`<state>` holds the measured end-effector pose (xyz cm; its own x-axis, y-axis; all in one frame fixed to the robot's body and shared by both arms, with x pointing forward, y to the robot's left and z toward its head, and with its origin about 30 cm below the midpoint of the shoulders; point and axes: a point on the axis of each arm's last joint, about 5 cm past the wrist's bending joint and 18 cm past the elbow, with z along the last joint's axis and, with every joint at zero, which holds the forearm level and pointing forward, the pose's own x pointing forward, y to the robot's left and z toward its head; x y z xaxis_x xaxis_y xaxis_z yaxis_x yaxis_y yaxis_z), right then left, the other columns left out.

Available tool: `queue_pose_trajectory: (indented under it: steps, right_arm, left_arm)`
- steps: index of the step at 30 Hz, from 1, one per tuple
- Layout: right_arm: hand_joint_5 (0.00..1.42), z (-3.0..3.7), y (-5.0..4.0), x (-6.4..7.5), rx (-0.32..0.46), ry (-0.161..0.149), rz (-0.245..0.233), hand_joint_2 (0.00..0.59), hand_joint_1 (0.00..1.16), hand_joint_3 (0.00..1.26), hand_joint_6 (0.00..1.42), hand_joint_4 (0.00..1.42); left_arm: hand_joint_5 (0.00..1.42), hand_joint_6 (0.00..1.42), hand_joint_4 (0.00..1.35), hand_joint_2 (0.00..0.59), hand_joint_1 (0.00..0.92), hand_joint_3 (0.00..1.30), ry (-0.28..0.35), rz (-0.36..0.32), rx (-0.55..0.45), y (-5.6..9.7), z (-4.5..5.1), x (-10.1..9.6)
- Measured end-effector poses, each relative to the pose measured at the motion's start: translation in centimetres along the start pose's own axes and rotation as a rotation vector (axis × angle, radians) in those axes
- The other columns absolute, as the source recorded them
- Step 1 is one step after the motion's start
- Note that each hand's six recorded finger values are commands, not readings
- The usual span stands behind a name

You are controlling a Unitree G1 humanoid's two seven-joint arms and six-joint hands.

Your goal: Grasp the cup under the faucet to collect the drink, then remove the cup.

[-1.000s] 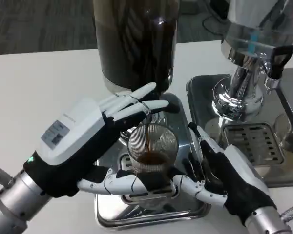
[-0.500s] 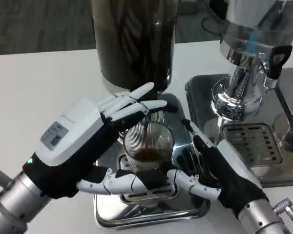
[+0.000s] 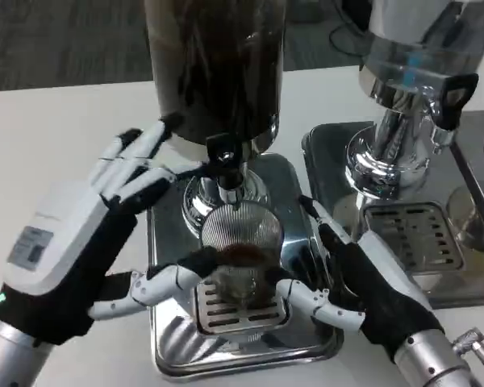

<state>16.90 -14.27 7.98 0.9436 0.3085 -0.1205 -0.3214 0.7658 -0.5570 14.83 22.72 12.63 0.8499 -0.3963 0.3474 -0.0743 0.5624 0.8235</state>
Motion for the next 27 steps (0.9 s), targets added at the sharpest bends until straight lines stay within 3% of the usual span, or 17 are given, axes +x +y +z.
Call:
queue_pose_trajectory:
  steps: [4, 9, 20, 24, 27]
  right_arm:
    - [0.0, -0.19, -0.16, -0.2, -0.009, -0.002, -0.002, 0.227, 0.42, 0.0, 0.03, 0.0]
    - [0.0, -0.24, -0.01, -0.6, -0.007, -0.017, -0.011, 0.225, 0.42, 0.0, 0.04, 0.0]
    - [0.0, 0.04, -0.33, -1.6, -0.008, -0.025, -0.046, 0.219, 0.46, 0.0, 0.08, 0.0]
    - [0.0, 0.09, -0.28, -1.6, -0.007, -0.028, -0.041, 0.222, 0.47, 0.0, 0.08, 0.0]
    - [0.0, 0.21, -0.33, -1.4, -0.009, -0.034, -0.026, 0.219, 0.47, 0.0, 0.05, 0.0]
  left_arm:
    - [0.01, 0.0, 0.0, 0.189, 0.0, 0.03, 0.104, 0.098, 0.019, 0.1, -0.4, -1.1]
    - [0.0, 0.0, 0.0, 0.189, 0.0, 0.01, 0.196, 0.151, 0.022, -0.2, -0.38, -2.8]
    - [0.0, 0.0, 0.0, 0.183, 0.0, 0.01, 0.407, 0.143, 0.012, -1.8, 0.37, -6.6]
    - [0.0, 0.0, 0.0, 0.126, 0.0, 0.03, 0.441, 0.14, 0.007, -2.1, 0.4, -7.0]
    - [0.0, 0.0, 0.0, 0.092, 0.0, 0.0, 0.472, 0.102, 0.022, -2.7, 0.34, -7.7]
